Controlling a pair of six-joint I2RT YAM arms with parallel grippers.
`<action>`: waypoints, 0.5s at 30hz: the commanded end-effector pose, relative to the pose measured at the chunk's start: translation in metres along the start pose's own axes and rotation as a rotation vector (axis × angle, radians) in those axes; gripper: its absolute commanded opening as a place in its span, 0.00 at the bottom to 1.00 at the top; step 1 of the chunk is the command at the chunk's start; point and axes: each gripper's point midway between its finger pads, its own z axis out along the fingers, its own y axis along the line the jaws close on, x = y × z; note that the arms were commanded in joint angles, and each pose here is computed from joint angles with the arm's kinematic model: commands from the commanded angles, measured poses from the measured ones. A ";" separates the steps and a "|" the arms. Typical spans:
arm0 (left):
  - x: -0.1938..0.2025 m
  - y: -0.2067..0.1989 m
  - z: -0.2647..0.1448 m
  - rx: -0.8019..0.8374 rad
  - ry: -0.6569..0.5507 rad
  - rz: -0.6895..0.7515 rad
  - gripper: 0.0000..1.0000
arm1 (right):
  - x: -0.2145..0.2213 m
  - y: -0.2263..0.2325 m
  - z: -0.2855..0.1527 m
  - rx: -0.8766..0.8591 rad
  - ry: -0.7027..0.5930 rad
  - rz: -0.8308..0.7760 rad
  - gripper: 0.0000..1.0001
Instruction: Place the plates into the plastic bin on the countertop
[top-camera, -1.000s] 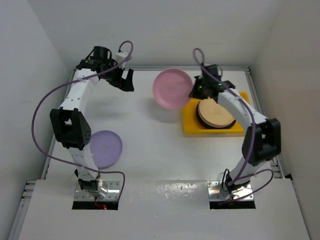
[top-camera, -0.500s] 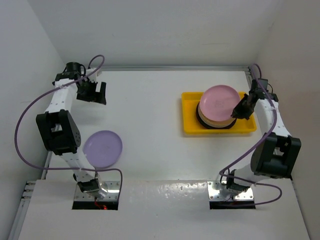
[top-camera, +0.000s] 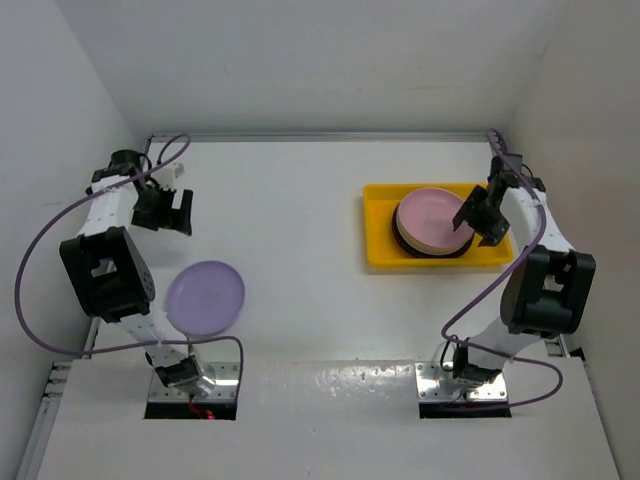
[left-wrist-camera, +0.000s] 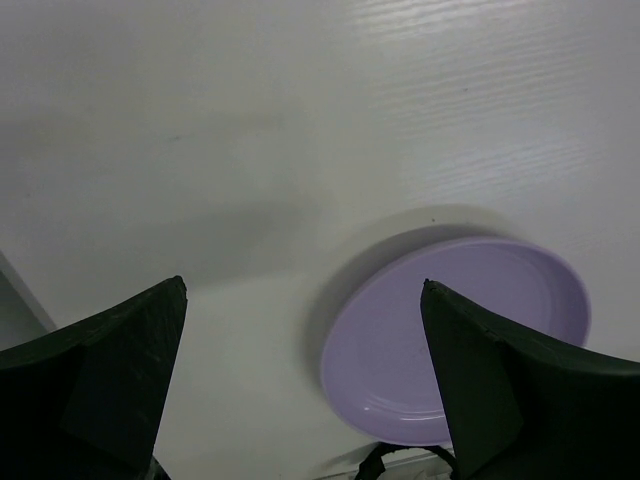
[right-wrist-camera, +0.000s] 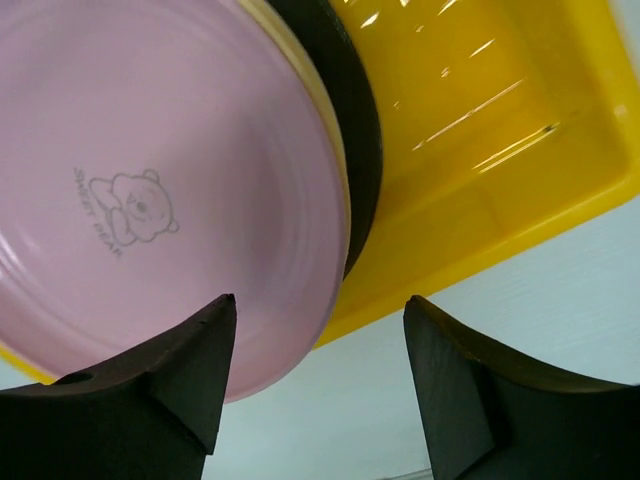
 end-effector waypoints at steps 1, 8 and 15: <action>0.008 0.019 -0.019 -0.058 -0.023 -0.002 1.00 | -0.032 -0.002 -0.033 0.103 -0.176 -0.123 0.67; 0.027 0.055 -0.027 -0.108 -0.049 -0.173 1.00 | 0.008 0.161 -0.083 -0.241 -0.395 -0.480 0.67; 0.056 0.096 -0.051 -0.162 -0.123 -0.395 0.99 | 0.206 0.355 -0.084 -0.742 -0.082 -0.778 0.67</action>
